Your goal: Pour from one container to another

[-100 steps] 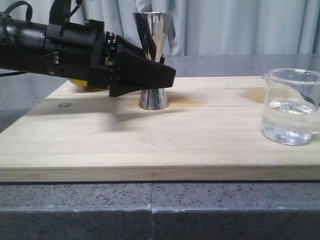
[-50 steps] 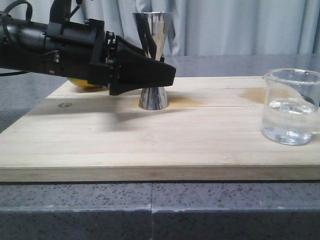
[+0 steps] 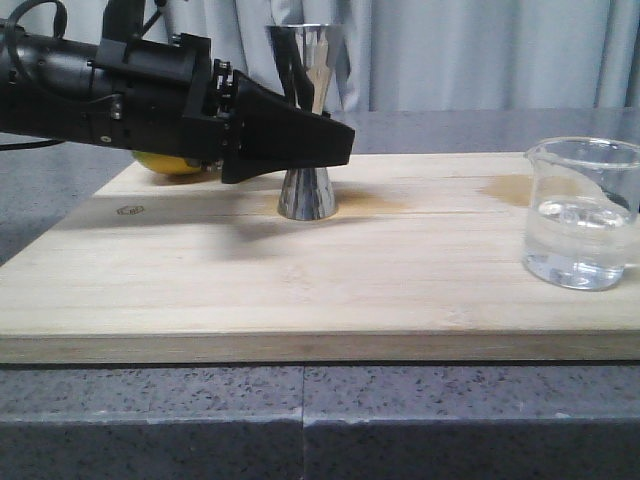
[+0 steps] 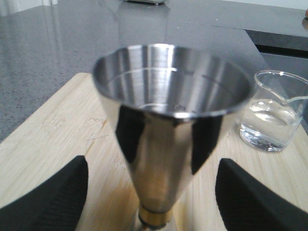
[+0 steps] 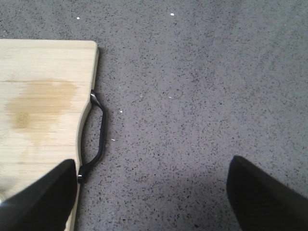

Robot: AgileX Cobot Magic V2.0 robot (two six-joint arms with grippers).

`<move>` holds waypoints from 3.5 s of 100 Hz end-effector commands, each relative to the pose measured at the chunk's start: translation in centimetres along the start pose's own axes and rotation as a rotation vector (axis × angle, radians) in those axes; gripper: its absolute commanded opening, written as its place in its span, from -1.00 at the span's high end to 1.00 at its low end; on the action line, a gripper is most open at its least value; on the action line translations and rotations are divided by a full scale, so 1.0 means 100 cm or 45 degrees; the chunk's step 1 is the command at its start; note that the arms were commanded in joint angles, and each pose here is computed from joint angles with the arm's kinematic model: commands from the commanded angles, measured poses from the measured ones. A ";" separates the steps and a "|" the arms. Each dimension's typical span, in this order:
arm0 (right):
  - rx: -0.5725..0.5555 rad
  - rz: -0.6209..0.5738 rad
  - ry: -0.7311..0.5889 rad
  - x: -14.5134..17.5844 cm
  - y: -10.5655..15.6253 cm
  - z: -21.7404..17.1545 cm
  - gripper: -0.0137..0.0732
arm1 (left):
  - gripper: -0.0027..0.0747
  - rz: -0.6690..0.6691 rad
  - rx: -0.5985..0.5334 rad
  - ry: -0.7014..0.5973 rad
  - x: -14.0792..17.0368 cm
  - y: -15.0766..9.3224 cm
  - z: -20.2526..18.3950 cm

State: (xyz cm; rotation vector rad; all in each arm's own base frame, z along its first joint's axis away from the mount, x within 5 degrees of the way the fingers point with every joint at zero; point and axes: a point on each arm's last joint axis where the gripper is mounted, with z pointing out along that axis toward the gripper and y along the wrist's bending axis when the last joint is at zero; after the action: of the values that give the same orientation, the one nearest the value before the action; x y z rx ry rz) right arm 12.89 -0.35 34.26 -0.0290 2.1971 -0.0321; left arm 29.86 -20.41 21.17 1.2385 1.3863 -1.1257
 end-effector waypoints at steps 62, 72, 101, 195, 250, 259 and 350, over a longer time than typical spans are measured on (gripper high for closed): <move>0.016 -0.014 -0.126 -0.015 -0.001 -0.006 -0.64 | -0.37 -0.048 0.069 -0.203 -0.039 -0.007 -0.002; 0.016 -0.014 -0.126 -0.015 -0.001 -0.006 -0.64 | -0.37 -0.046 0.074 -0.200 -0.039 -0.008 -0.002; 0.016 -0.014 -0.126 -0.015 -0.001 -0.006 -0.64 | -0.37 -0.036 0.111 -0.183 -0.038 -0.014 0.004; 0.016 -0.014 -0.126 -0.015 -0.001 -0.006 -0.64 | 0.42 0.023 0.113 -0.180 -0.039 -0.014 0.004; -0.064 -0.081 -0.162 -0.018 0.005 -0.006 -0.64 | 0.77 0.058 0.084 -0.230 -0.049 -0.009 0.004; -0.134 -0.092 -0.196 -0.020 0.010 -0.007 -0.64 | 0.77 0.086 0.083 -0.243 -0.055 -0.007 0.005; -0.497 -0.168 -0.290 -0.016 0.036 -0.005 -0.64 | 0.77 0.099 0.073 -0.242 -0.058 -0.005 0.005</move>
State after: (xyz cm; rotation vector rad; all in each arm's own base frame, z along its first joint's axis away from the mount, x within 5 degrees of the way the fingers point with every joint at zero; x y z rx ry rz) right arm 13.10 3.30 34.52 -0.4056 2.0031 0.3127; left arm 30.53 -21.52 22.96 1.2492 1.3361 -1.1290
